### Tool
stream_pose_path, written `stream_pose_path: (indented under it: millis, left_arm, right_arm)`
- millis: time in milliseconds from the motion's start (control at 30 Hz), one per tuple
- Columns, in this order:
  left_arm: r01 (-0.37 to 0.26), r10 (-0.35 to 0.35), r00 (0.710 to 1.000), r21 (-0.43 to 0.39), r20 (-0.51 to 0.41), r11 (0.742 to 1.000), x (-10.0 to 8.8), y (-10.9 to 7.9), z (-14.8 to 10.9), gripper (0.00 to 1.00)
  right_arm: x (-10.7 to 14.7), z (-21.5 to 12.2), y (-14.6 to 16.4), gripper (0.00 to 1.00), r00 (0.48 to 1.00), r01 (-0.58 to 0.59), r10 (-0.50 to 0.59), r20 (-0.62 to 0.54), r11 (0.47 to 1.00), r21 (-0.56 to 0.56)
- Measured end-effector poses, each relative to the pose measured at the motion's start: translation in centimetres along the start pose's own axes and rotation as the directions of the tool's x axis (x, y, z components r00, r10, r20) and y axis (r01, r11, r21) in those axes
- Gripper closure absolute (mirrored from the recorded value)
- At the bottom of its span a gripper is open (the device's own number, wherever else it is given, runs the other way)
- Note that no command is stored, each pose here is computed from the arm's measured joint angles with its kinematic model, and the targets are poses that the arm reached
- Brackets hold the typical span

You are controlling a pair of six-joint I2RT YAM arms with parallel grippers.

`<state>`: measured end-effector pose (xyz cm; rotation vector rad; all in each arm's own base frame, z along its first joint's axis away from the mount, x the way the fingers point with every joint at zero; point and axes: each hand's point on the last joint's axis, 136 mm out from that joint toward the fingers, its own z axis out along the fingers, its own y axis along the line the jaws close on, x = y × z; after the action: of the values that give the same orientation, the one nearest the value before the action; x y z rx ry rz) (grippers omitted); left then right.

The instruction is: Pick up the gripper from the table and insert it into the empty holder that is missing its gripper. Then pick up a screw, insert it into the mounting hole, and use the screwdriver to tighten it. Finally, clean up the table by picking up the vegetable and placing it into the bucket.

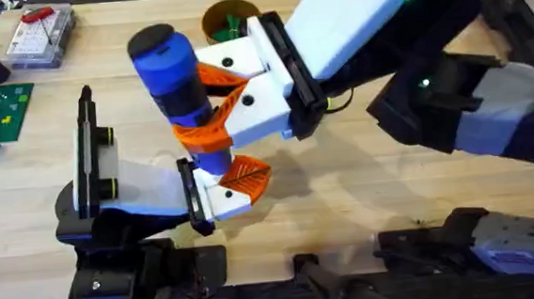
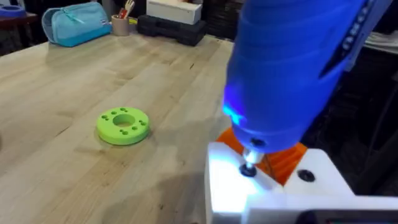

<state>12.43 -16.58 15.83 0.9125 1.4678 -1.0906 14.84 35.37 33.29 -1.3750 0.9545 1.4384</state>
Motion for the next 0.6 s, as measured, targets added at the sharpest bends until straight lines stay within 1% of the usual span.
stream_pose_path:
  millis: [100,167,367,433,500,600]
  left_arm:
    - [-0.001,0.001,1.000,0.000,0.000,1.000,0.0,0.0,0.0,0.997]
    - [0.000,0.000,1.000,-0.003,0.000,1.000,0.0,0.0,0.0,0.997]
    - [0.000,0.000,1.000,-0.004,0.000,1.000,0.0,0.1,0.0,0.997]
    - [0.000,0.000,1.000,-0.004,0.000,1.000,0.0,0.1,0.0,0.997]
    - [0.000,0.000,1.000,-0.004,0.000,1.000,0.0,0.1,0.0,0.997]
    - [0.000,0.000,1.000,-0.004,0.000,1.000,0.0,0.1,0.0,0.997]
  right_arm:
    - [-0.3,0.2,-0.3,0.975,1.000,-0.018,0.017,-0.003,1.000,-0.009]
    - [-1.0,0.3,-0.7,0.975,1.000,-0.025,0.025,0.000,1.000,-0.014]
    - [-7.1,-0.1,-2.5,0.975,0.999,0.030,-0.030,0.039,0.999,0.015]
    - [-8.3,-0.3,-2.8,0.975,0.999,0.025,-0.026,0.035,0.999,0.027]
    - [-8.8,-0.3,-2.8,0.975,0.999,0.030,-0.031,0.033,0.999,0.028]
    - [-8.7,-0.2,-2.8,0.975,0.999,0.017,-0.018,0.026,1.000,0.026]
